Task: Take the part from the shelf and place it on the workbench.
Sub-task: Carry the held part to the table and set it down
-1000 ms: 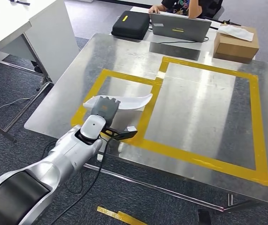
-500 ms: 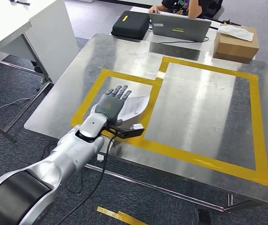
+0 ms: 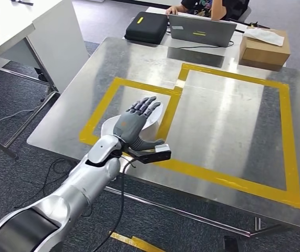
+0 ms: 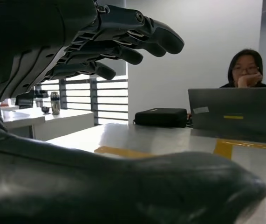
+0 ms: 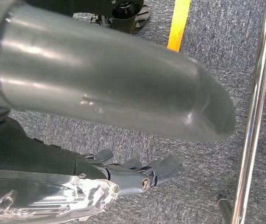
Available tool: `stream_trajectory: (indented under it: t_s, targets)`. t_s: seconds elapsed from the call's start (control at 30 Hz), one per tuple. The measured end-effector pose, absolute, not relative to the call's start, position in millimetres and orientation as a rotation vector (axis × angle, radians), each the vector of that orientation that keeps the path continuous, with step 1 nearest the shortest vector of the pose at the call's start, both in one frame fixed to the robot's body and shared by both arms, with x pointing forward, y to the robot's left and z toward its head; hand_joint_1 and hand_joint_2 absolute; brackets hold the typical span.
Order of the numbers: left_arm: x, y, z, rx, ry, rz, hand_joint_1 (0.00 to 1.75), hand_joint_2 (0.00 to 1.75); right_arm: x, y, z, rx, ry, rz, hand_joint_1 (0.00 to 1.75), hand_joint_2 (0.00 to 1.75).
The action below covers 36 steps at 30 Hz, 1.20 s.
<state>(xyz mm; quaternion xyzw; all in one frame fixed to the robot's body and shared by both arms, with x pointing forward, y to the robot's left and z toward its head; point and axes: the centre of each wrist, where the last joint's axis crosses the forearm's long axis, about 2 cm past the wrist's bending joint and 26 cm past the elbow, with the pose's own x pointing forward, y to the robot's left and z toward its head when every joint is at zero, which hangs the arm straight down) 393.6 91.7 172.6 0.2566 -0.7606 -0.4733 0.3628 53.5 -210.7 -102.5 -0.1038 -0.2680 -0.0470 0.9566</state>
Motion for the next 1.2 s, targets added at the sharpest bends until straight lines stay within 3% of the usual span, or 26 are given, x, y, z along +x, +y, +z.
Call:
stream_trajectory:
  t_s: [0.5,1.2]
  targets:
    - [330.9,139.2,144.9,0.462,-2.124,-0.774,0.0,0.0,37.5,-207.1,-103.9,-0.203,-0.5,-0.136,0.0,0.0]
    - [282.2,177.2,116.9,0.385,-2.088,-0.521,0.0,0.0,27.6,-207.8,-104.7,-0.209,-0.46,-0.17,0.0,0.0]
